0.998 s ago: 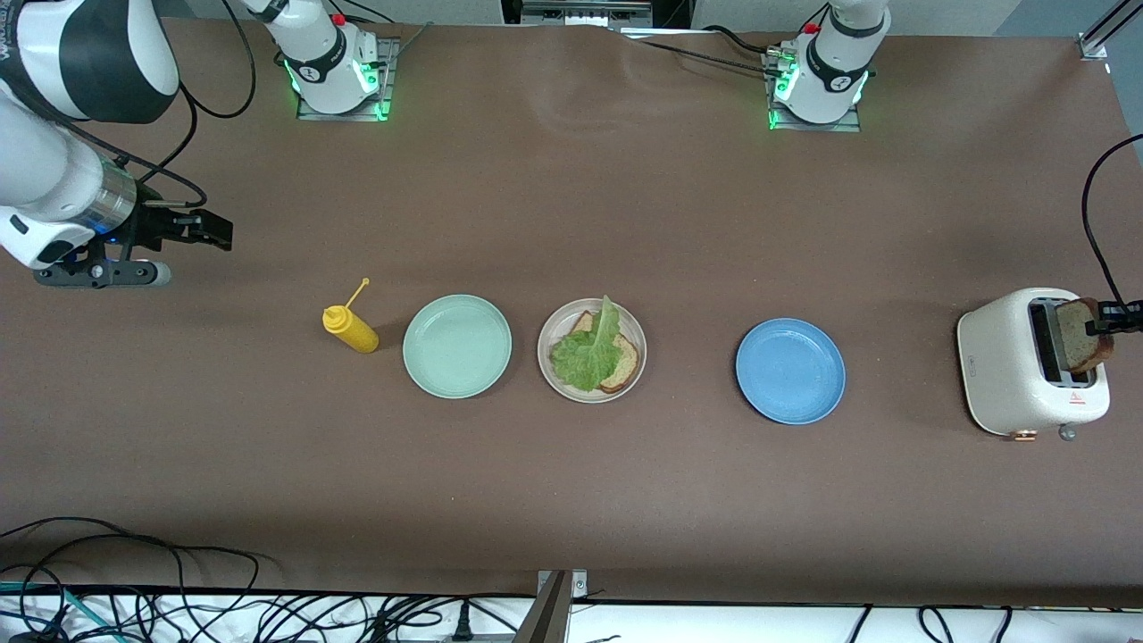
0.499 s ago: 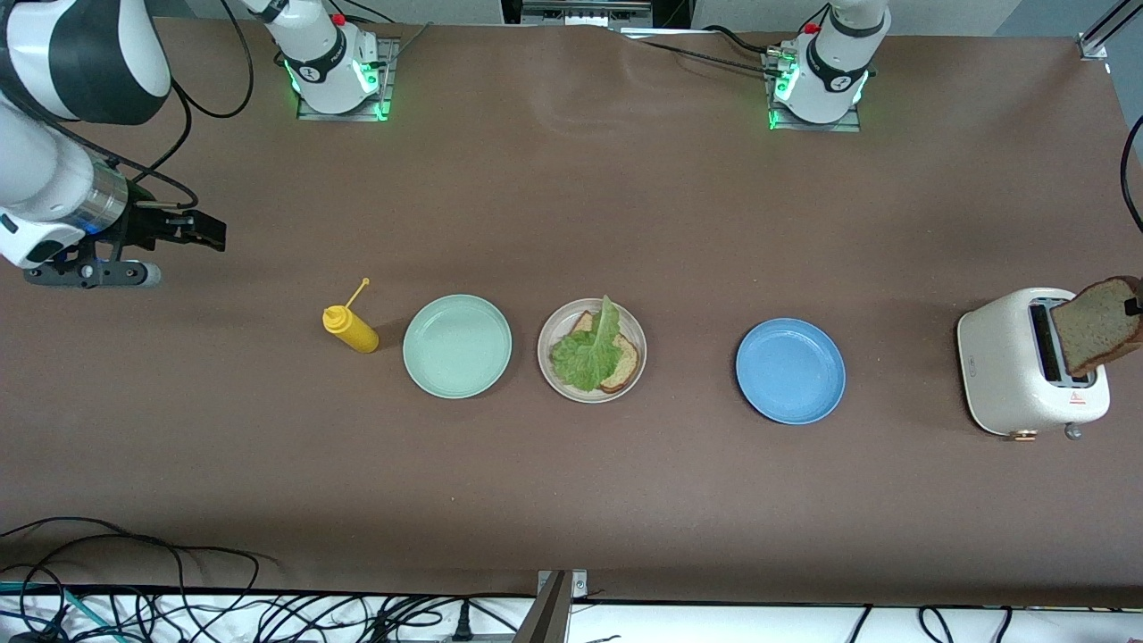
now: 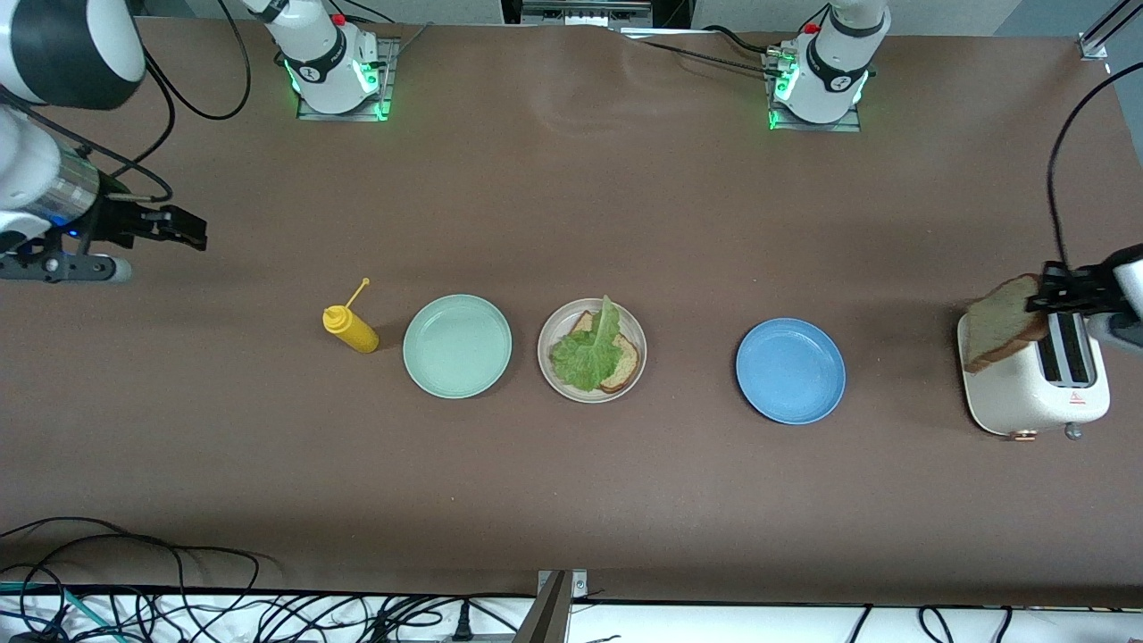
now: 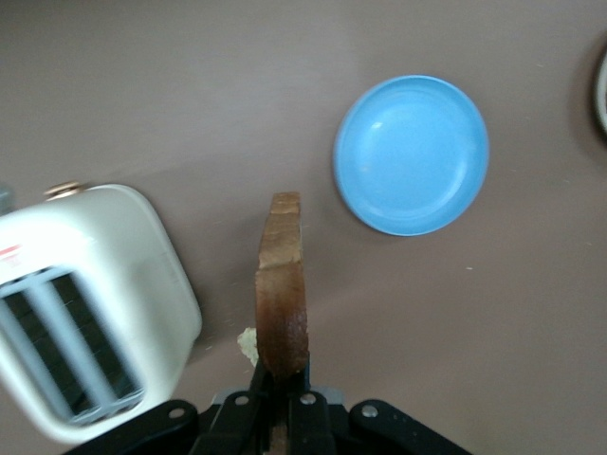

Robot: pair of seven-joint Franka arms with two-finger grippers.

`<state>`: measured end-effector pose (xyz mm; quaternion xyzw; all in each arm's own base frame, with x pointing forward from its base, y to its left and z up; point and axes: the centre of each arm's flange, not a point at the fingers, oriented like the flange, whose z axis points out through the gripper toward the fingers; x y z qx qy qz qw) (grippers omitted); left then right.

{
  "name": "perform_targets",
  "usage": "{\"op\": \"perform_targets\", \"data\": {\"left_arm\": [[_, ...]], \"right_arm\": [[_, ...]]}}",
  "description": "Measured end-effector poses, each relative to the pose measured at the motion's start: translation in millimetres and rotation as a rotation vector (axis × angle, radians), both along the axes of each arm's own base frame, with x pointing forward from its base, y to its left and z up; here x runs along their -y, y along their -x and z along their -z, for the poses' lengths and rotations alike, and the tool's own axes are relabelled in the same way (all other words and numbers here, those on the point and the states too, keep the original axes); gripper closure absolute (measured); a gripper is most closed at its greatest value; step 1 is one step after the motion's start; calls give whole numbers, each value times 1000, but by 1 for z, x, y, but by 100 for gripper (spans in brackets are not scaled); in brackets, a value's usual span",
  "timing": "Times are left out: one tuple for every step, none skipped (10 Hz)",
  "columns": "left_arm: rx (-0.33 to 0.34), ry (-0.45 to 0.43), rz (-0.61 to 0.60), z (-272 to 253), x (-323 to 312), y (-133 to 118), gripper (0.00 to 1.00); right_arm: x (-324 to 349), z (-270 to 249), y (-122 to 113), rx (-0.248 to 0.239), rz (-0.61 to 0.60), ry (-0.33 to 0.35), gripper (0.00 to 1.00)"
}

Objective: Make sandwich on beige plate with both arms
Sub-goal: 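Carry the bread slice over the beige plate and lay it on the lettuce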

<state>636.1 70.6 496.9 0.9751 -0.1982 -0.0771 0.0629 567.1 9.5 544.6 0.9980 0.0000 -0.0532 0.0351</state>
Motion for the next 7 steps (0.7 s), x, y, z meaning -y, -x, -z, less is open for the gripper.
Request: {"op": "perform_targets", "data": {"left_arm": [[-31,62,46,16,36,-4,92],[-62,136,79,31,75,-8,92],[-105,231,86,48,115,-10,92],[-155,333,76,67,151,-11,92],[-195,417,52,86,178,-14,92],[-222,508,18,103,200,-18,92],[-240,608,-24,119,222,-23,92]], "right_arm": [[1,-15,0,10,4,0,0],[2,-20,0,15,5,0,0],[1,-20,-2,25,3,-1,0],[-1,-21,-4,40,-1,-1,0],[-3,-21,-4,46,-5,-2,0],[-4,-21,-5,51,-7,-3,0],[-4,-20,-6,56,-8,-4,0]]}}
